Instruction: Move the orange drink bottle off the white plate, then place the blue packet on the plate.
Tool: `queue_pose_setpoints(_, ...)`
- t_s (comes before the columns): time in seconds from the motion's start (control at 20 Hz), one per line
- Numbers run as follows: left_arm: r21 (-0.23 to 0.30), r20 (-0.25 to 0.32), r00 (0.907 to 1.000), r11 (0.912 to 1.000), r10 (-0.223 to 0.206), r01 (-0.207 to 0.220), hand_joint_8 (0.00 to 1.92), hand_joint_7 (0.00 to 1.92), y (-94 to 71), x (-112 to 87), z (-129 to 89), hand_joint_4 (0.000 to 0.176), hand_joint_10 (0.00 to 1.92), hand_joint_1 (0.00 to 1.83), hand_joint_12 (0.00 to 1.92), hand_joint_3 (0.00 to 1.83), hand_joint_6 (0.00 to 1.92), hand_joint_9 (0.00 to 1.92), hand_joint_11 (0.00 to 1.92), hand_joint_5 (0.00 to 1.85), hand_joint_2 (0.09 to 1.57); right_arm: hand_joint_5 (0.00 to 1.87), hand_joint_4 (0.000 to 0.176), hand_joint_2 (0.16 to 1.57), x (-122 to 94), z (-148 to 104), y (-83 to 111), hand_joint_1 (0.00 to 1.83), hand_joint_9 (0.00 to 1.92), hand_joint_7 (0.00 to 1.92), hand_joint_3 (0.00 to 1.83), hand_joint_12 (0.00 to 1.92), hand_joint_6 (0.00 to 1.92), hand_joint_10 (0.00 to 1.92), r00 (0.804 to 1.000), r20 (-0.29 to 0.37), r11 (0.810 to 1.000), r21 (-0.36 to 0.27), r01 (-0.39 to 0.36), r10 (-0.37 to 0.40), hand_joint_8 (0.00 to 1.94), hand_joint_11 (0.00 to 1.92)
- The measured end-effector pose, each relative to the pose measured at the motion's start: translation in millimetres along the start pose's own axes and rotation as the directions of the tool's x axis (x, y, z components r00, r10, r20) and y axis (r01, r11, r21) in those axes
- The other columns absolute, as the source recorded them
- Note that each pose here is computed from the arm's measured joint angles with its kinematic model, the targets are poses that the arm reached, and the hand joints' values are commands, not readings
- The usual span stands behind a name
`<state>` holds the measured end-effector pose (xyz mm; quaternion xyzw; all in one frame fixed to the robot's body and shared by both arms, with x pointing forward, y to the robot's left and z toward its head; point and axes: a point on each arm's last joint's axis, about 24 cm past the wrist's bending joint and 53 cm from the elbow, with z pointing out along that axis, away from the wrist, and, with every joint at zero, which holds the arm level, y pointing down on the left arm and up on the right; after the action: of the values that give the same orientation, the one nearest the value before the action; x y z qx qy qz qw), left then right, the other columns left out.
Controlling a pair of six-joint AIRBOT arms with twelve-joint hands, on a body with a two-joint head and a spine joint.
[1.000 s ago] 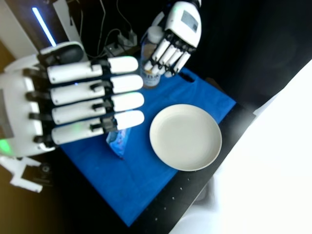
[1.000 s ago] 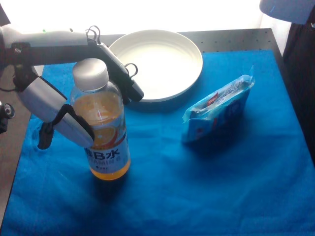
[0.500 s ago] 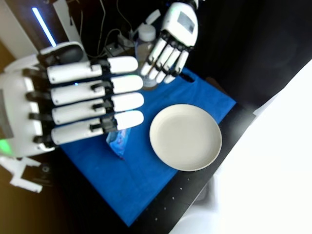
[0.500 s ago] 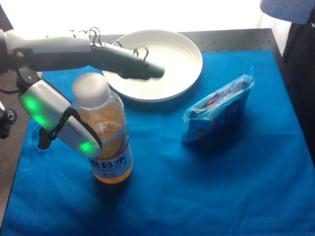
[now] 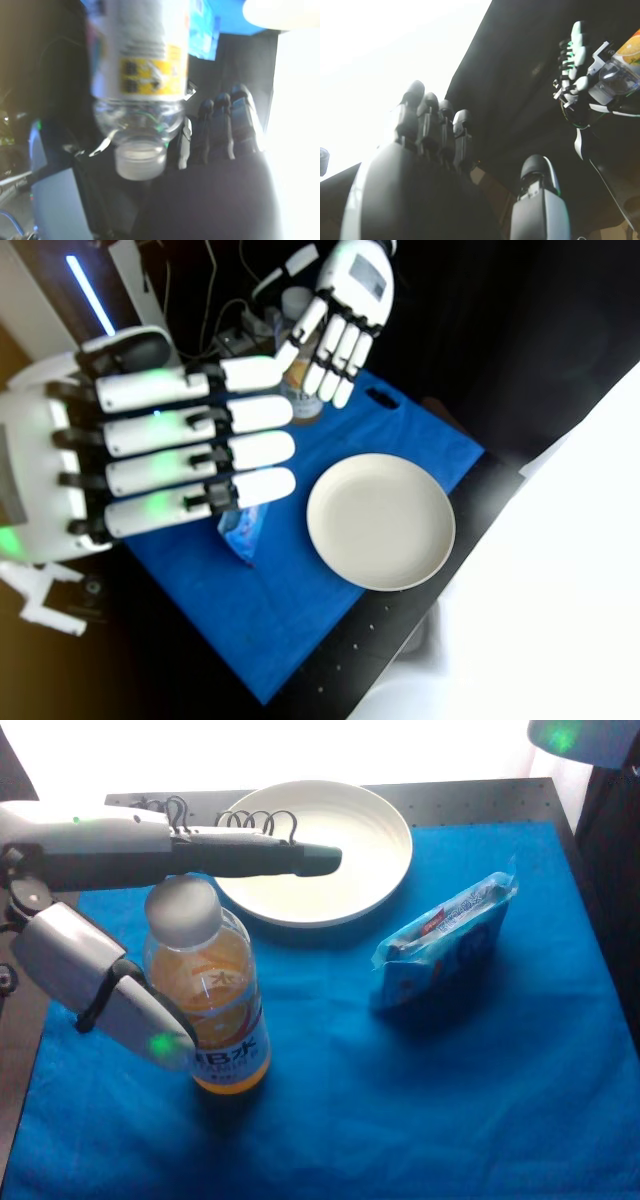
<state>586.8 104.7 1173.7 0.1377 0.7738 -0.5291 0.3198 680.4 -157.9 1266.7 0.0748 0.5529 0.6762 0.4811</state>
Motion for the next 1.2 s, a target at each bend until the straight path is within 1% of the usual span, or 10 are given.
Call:
queue_pose_setpoints(0.15,-0.009,-0.004,1.0,1.0,0.003,-0.003,0.0,0.0,-0.8,2.7,-8,0.173,0.0,0.71,0.0,0.0,0.0,0.0,0.0,0.0,0.82,0.35,0.028,1.05,0,0,0.0,0.42,0.15,0.21,0.0,0.44,0.0,0.0,1.0,0.0,1.0,0.0,0.0,0.0,0.0,0.0)
queue_pose_setpoints(0.25,-0.017,0.001,1.0,0.9998,0.005,-0.005,0.0,0.0,0.4,1.1,-12,0.082,0.0,0.55,0.04,0.01,0.0,0.0,0.08,0.0,0.87,0.33,0.041,1.05,1,0,0.0,0.42,0.15,0.19,0.0,0.48,0.0,0.0,1.0,-0.002,1.0,0.0,0.001,-0.001,0.0,0.0)
queue_pose_setpoints(0.3,-0.02,0.009,0.9999,0.9997,0.015,-0.014,0.0,0.0,0.7,-1.3,-14,0.078,0.0,0.53,0.06,0.0,0.0,0.0,0.12,0.0,0.87,0.33,0.044,1.05,0,0,-0.1,0.41,0.15,0.2,0.0,0.49,0.0,0.0,1.0,-0.001,1.0,0.0,0.0,0.0,0.0,0.0)
queue_pose_setpoints(0.4,-0.016,0.042,0.9982,0.999,0.043,-0.042,0.0,0.0,-2.5,-11.9,-17,0.166,0.0,0.28,0.0,0.03,0.01,0.0,0.0,0.03,0.95,0.33,0.047,1.05,0,0,-0.2,0.41,0.15,0.21,0.0,0.43,0.0,0.0,1.0,0.0,1.0,0.0,-0.001,0.001,0.0,0.0)
queue_pose_setpoints(0.45,-0.009,0.073,0.996,0.9986,0.052,-0.051,0.0,0.0,-5.6,-21.2,-19,0.174,0.0,0.3,0.0,0.02,0.01,0.0,0.0,0.02,0.93,0.34,0.043,1.06,1,1,-0.4,0.43,0.16,0.21,0.0,0.48,0.0,0.0,1.0,-0.001,1.0,-0.001,-0.002,0.002,0.0,0.0)
queue_pose_setpoints(0.55,0.014,0.149,0.9866,0.9976,0.065,-0.068,0.0,0.0,-14.2,-43.1,-22,0.176,0.0,0.36,0.0,0.0,0.0,0.01,0.0,0.0,0.84,0.35,0.057,1.07,3,1,-0.9,0.45,0.14,0.21,0.0,0.5,0.0,0.0,1.0,-0.004,1.0,-0.001,-0.004,0.004,0.0,0.0)
queue_pose_setpoints(0.7,0.012,0.214,0.971,0.9938,0.106,-0.111,0.0,0.0,-15.7,-62.3,-28,0.176,0.0,0.31,0.02,0.04,0.0,0.0,0.03,0.0,0.97,0.3,0.038,1.06,3,1,-1.0,0.47,0.15,0.2,0.0,0.54,0.0,0.0,1.0,-0.003,1.0,-0.001,-0.005,0.005,0.0,0.0)
queue_pose_setpoints(0.9,0.023,0.311,0.9439,0.992,0.111,-0.124,0.01,0.09,-22.4,-93.5,-39,0.176,0.01,0.76,0.02,0.0,0.03,0.1,0.05,0.16,0.76,0.22,0.077,1.03,3,1,-0.8,0.65,0.06,0.17,0.0,0.26,0.0,0.0,1.0,-0.005,1.0,-0.001,-0.002,0.002,0.0,0.0)
queue_pose_setpoints(1.05,0.04,0.36,0.9245,0.9881,0.124,-0.148,0.0,0.05,-32.5,-108.1,-46,0.176,0.0,0.26,0.05,0.05,0.01,0.02,0.09,0.12,1.0,0.16,0.09,0.9,3,0,-0.6,0.66,0.09,0.2,0.0,0.4,0.0,0.0,1.0,-0.011,1.0,0.002,0.0,0.0,0.0,0.0)
queue_pose_setpoints(1.2,0.017,0.408,0.9013,0.986,0.145,-0.166,0.0,0.0,-30.2,-120.9,-57,0.134,0.0,0.25,0.08,0.03,0.0,0.0,0.05,0.09,1.28,0.17,0.085,0.84,6,-1,-5.4,0.76,0.17,0.22,0.0,0.75,0.0,0.01,0.999,-0.031,1.0,0.025,-0.012,0.013,0.0,0.0)
